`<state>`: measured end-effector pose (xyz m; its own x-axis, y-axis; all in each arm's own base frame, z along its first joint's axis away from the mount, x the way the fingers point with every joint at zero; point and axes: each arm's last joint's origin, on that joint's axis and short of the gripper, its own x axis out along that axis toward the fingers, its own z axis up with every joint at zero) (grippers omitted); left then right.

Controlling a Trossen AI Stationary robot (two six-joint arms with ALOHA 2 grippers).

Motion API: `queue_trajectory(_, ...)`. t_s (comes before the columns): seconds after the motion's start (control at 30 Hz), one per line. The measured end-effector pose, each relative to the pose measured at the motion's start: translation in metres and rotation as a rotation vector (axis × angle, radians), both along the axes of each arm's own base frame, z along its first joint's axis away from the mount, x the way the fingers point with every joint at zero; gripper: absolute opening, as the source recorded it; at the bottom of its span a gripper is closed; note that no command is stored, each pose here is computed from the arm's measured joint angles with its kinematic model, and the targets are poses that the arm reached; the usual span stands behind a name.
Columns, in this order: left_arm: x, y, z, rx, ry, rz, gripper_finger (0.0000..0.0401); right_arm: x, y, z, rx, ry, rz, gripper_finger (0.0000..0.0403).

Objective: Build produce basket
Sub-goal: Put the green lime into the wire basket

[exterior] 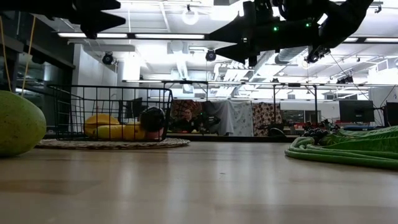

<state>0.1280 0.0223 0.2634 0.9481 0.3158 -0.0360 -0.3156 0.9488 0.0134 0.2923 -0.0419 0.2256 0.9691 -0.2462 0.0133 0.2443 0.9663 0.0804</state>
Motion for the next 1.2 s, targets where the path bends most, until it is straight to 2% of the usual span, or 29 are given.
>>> queue_trajectory(0.27,0.002,0.0,-0.001,-0.005,0.011,0.0,0.032,0.0,0.0,-0.002,0.002,0.017,0.0,0.0332)
queue_trajectory(0.5,0.004,0.0,-0.001,-0.023,-0.003,-0.001,0.0331,0.0,-0.001,-0.004,0.006,0.037,-0.016,0.0332)
queue_trajectory(0.73,0.012,-0.005,0.003,-0.119,-0.053,-0.14,0.0332,0.0,-0.001,-0.003,0.005,0.029,-0.016,0.0332)
queue_trajectory(0.9,0.018,-0.018,0.015,-0.227,0.112,-0.212,0.0332,0.0,-0.002,-0.003,0.004,0.029,-0.018,0.0332)
queue_trajectory(1.03,0.022,-0.032,0.023,-0.297,0.327,-0.212,0.0331,0.0,-0.002,-0.003,0.005,0.029,-0.021,0.0332)
queue_trajectory(1.2,0.027,-0.058,0.015,-0.399,0.598,-0.227,0.0331,0.0,-0.002,-0.003,0.006,0.029,-0.021,0.0332)
